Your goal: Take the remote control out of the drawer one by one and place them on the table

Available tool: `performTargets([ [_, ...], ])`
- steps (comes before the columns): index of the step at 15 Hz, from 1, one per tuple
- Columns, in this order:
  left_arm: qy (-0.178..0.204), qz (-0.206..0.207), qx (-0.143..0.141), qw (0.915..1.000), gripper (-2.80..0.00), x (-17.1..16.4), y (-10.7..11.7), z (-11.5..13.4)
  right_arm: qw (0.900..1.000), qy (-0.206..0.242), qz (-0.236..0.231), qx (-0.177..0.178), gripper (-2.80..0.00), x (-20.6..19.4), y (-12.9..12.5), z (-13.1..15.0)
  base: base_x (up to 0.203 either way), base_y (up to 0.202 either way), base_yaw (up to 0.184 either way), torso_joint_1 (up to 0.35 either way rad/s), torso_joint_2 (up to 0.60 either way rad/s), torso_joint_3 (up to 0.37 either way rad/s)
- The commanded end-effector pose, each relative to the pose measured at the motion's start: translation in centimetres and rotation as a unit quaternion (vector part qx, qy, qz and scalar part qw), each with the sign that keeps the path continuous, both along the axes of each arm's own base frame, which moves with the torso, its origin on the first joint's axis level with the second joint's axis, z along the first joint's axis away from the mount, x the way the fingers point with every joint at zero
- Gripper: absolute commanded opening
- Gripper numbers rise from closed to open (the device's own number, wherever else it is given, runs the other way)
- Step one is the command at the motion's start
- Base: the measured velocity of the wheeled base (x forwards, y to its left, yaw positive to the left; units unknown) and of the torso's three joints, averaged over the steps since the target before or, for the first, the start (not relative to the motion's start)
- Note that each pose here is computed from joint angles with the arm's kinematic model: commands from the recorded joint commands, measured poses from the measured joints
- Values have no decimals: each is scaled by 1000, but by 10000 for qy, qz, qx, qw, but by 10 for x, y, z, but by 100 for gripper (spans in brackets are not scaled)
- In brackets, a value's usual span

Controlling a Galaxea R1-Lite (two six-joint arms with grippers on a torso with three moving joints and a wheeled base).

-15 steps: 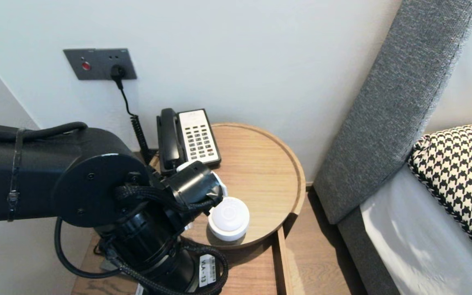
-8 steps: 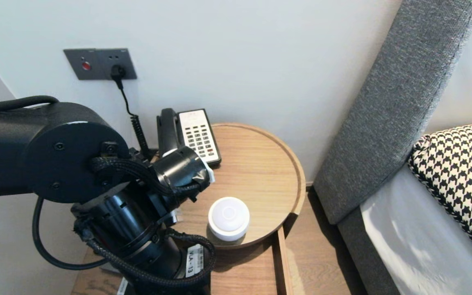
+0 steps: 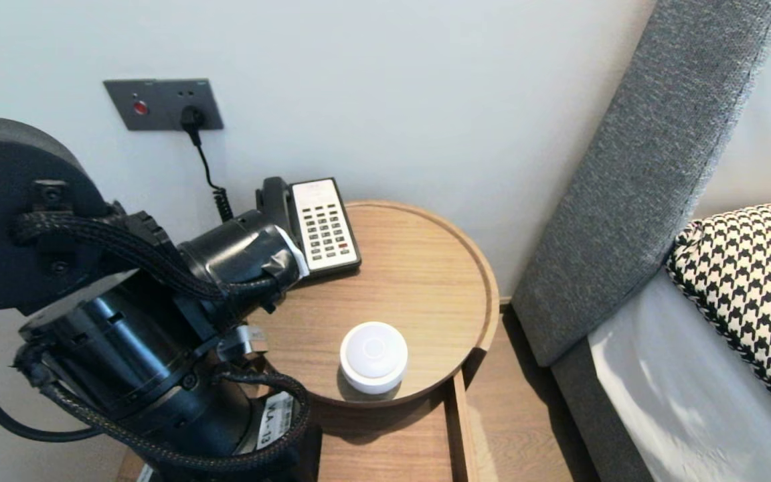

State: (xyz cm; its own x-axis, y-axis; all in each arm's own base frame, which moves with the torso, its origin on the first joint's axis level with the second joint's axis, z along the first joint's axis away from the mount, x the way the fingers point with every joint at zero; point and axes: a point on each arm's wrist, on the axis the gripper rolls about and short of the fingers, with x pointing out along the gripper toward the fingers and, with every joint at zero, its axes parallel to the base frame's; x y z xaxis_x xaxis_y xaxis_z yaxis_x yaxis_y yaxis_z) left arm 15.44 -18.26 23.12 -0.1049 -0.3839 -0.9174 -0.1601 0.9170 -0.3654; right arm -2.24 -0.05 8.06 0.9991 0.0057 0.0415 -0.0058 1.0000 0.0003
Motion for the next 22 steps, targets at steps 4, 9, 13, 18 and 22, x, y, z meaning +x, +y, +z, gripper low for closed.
performTargets([
  [4, -286, 131, -237, 9992, -280, -19, 26, 35, 9999, 131, 2, -2, -280, 2, 0, -7, 0, 0, 0, 0, 0, 0],
  [9, -1119, 459, -17, 9927, -280, -6, 36, 51, 9999, 131, 2, -2, -280, 2, 0, -7, 0, 0, 0, 0, 0, 0],
  [13, -1716, 428, 293, 9838, -280, 5, 31, 56, 9999, 131, 2, -2, -280, 2, 0, -7, 0, 0, 0, 0, 0, 0],
  [18, -2288, 53, 486, 9723, -280, 15, 23, 47, 9999, 131, 2, -2, -280, 2, 0, -7, 0, 0, 0, 0, 0, 0],
  [22, -2422, -50, 562, 9686, -280, 30, 10, 29, 9999, 131, 2, -2, -280, 2, 0, -7, 0, 0, 0, 0, 0, 0],
])
